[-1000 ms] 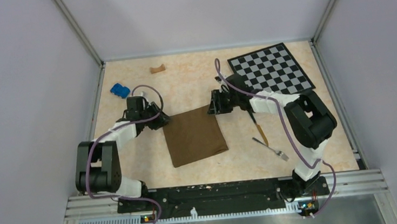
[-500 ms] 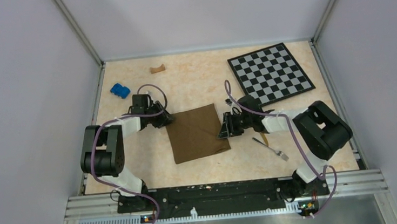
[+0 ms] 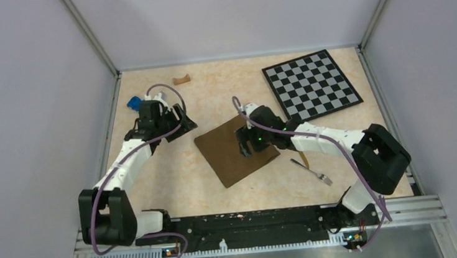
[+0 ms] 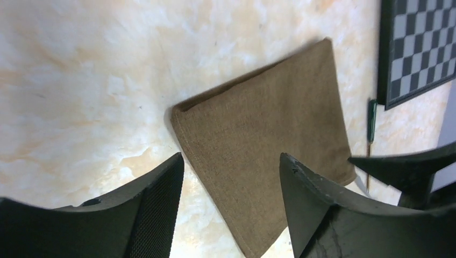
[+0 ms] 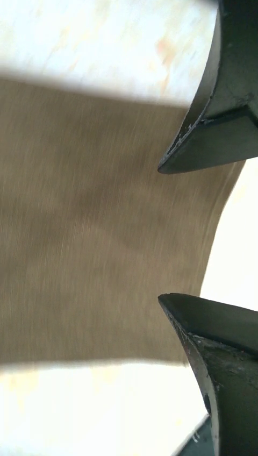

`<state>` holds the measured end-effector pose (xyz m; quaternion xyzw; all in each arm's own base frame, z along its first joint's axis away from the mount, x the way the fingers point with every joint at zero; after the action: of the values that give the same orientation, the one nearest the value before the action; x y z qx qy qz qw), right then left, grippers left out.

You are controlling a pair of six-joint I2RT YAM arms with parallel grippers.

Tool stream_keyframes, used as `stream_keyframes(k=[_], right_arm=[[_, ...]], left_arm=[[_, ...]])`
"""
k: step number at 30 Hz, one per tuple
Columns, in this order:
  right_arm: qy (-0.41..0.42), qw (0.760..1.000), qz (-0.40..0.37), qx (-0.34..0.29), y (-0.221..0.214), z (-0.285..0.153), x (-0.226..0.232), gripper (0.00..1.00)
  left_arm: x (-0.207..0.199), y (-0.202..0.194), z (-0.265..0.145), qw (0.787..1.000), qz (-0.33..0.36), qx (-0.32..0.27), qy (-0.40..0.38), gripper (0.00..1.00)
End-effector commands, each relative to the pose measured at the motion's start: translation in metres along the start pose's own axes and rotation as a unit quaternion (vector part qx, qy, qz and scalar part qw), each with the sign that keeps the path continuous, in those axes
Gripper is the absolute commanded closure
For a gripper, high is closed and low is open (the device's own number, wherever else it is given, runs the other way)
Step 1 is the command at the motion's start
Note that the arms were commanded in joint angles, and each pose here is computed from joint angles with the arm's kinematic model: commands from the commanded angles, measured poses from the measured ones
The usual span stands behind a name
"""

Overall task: Fold the napkin into a case and place the utensils inside
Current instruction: Smooth out the lower triangle-folded napkin at the center of the board, then fold the lower triangle-folded napkin at the center of the board.

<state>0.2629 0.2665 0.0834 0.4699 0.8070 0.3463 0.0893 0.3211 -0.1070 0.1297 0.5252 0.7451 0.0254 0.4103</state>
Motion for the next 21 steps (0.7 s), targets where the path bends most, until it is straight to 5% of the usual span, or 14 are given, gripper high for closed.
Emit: stream_keyframes(k=[1, 8, 16, 21], right_arm=[[0.072, 0.996, -0.058, 0.018, 0.004, -0.004, 0.071, 0.17], [0.044, 0.988, -0.121, 0.085, -0.021, 0.015, 0.136, 0.16], [0.016, 0.976, -0.164, 0.142, -0.047, 0.031, 0.151, 0.36], [-0.006, 0.971, -0.180, 0.156, -0.055, 0.040, 0.149, 0.37]], left_arm=[[0.005, 0.027, -0.039, 0.996, 0.039, -0.055, 0.050, 0.26], [0.026, 0.038, -0.061, 0.991, 0.021, -0.099, 0.085, 0.21], [0.037, 0.036, -0.067, 0.991, -0.023, -0.119, 0.054, 0.20], [0.040, 0.033, -0.066, 0.992, -0.024, -0.115, 0.051, 0.21]])
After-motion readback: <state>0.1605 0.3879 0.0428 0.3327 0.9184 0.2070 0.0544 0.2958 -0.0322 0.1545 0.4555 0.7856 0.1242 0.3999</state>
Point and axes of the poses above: each gripper's point midway between its finger pads, its own z axis out along the fingers, its own x axis along the line the jaws close on, y = z × x, the point moved 2 cm from there along -z, back along the fingers, and after that the axes turned 3 degrees about -z, right-handed, at the moved point
